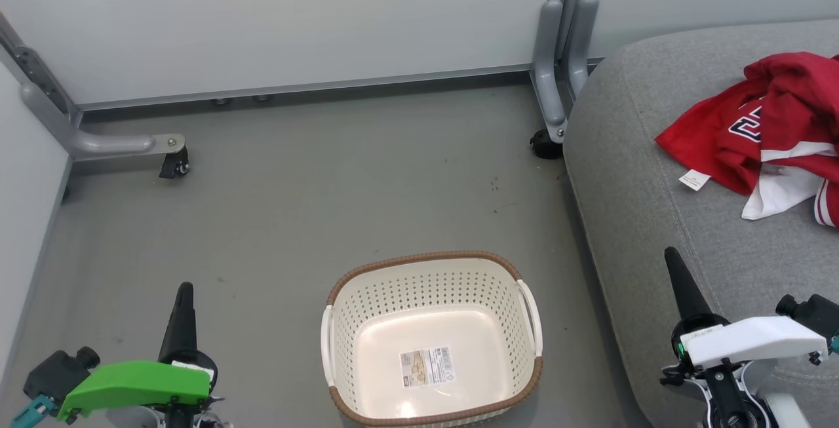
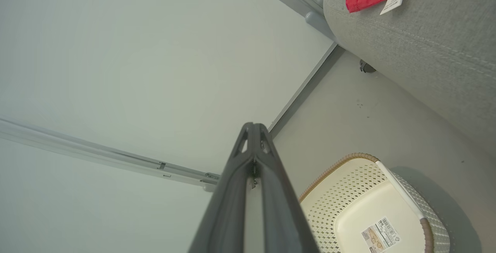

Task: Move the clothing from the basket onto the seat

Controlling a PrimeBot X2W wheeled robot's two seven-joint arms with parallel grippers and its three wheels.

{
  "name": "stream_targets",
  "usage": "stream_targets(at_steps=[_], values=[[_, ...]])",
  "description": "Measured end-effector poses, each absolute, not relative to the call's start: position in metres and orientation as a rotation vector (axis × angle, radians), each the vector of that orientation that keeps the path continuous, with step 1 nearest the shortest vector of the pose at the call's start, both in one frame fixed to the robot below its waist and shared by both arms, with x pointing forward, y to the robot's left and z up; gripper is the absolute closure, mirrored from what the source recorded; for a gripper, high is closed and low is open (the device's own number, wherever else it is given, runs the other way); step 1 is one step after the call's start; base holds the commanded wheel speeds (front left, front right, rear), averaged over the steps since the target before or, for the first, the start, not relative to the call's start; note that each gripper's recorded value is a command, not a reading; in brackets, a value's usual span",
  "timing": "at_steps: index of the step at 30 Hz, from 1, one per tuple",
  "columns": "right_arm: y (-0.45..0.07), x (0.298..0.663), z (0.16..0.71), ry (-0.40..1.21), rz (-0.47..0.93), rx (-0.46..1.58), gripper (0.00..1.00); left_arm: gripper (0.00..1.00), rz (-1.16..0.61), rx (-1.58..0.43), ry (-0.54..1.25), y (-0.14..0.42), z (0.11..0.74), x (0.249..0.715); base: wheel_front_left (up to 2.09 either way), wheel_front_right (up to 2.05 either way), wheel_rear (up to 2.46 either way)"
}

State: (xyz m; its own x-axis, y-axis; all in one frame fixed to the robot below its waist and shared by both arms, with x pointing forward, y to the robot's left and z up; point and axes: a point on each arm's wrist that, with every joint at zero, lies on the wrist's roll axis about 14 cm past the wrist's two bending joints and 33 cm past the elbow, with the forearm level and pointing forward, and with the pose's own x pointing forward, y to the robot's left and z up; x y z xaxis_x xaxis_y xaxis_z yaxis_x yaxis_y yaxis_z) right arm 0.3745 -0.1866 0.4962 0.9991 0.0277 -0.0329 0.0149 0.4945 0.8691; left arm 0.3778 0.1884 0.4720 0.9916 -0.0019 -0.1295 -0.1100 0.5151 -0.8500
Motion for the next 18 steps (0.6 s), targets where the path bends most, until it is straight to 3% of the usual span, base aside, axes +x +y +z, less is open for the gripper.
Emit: stream_targets(at_steps=[18], values=[[-0.1912, 0.3791, 0.4973, 0.038, -0.006, 1.228, 1.00, 1.00, 0.061, -1.217, 0.097, 0.1913, 0.4794, 0.3812, 0.00, 0.00, 0.00]])
